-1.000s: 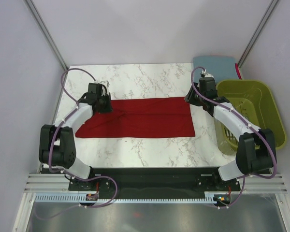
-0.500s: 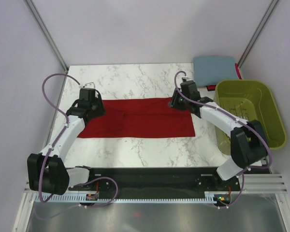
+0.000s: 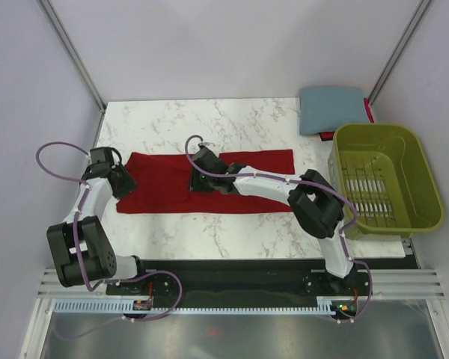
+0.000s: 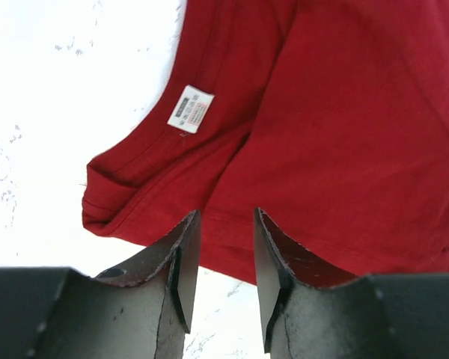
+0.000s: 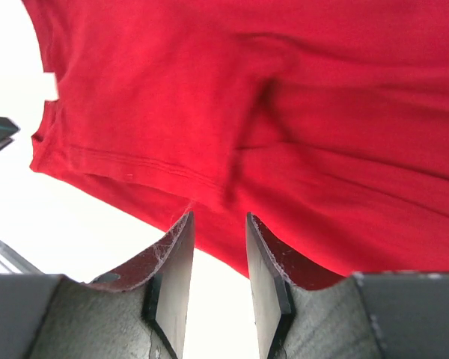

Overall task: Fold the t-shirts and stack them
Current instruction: Fold the tshirt

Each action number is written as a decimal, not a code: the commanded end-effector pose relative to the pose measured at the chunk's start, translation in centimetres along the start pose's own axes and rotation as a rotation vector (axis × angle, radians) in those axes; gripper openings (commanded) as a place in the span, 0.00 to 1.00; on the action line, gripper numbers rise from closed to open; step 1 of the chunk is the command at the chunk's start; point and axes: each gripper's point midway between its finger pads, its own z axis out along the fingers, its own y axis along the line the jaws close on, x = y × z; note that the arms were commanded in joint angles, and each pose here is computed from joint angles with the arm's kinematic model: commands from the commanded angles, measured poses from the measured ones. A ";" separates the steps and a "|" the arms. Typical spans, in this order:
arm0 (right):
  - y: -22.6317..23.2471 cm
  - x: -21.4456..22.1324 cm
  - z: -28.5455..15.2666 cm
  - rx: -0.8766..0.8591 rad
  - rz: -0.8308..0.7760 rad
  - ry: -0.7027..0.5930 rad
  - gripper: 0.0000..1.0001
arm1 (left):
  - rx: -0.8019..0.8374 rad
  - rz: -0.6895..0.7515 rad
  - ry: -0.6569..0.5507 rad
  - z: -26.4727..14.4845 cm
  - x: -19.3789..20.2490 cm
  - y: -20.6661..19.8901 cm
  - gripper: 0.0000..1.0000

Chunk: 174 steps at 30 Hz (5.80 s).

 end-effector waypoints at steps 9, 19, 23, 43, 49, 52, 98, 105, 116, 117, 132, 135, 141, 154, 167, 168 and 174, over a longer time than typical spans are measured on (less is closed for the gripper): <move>2.2 1.2 4.0 -0.031 -0.033 -0.018 0.44 | 0.138 0.014 0.078 2.2 2.0 -1.0 0.48; 1.5 3.2 5.3 -0.051 -0.040 0.020 0.42 | 0.109 0.046 0.104 3.1 2.4 -0.3 0.47; 2.0 3.4 5.3 -0.072 -0.047 0.027 0.37 | 0.109 0.050 0.113 3.3 2.8 -0.3 0.44; 1.6 4.1 5.1 -0.038 -0.064 0.035 0.39 | 0.076 0.077 0.133 3.8 3.3 0.6 0.26; 0.9 4.3 5.4 -0.002 -0.077 0.046 0.40 | 0.077 0.070 0.137 3.8 3.3 0.5 0.02; 1.1 4.1 5.3 -0.008 -0.087 0.043 0.37 | 0.082 0.060 0.138 3.6 3.2 0.2 0.02; 2.9 1.5 1.5 -0.069 -0.137 -0.020 0.00 | 0.116 -0.024 0.145 3.2 5.4 -0.1 0.34; 3.1 1.4 1.5 -0.076 -0.139 -0.022 0.00 | 0.100 -0.013 0.153 3.6 5.5 0.1 0.35; 2.9 1.7 1.7 -0.069 -0.147 -0.012 0.00 | 0.076 0.028 0.072 2.6 3.8 0.6 0.30; 2.8 1.6 1.6 -0.068 -0.147 -0.012 0.00 | 0.072 0.024 0.073 2.7 3.8 0.7 0.29; 2.8 1.6 2.0 -0.062 -0.142 -0.009 0.00 | 0.093 0.044 0.118 3.1 4.9 0.3 0.31; 2.7 1.8 2.1 -0.060 -0.141 -0.005 0.00 | 0.082 0.053 0.127 3.2 5.0 0.5 0.31; 2.8 1.7 2.0 -0.061 -0.140 -0.008 0.00 | 0.101 0.061 0.155 3.4 5.5 0.1 0.28; 2.5 1.9 2.2 -0.058 -0.150 0.002 0.00 | 0.111 0.088 0.111 2.2 4.2 -0.1 0.22; 2.3 2.3 2.7 -0.058 -0.147 0.015 0.00 | 0.136 0.081 0.136 2.3 4.8 -0.5 0.17; 2.3 2.4 2.7 -0.057 -0.148 0.017 0.00 | 0.141 0.080 0.136 2.3 4.8 -0.6 0.11; 2.1 2.0 2.5 -0.053 -0.160 0.010 0.00 | 0.130 0.045 0.082 1.5 3.3 -0.9 0.02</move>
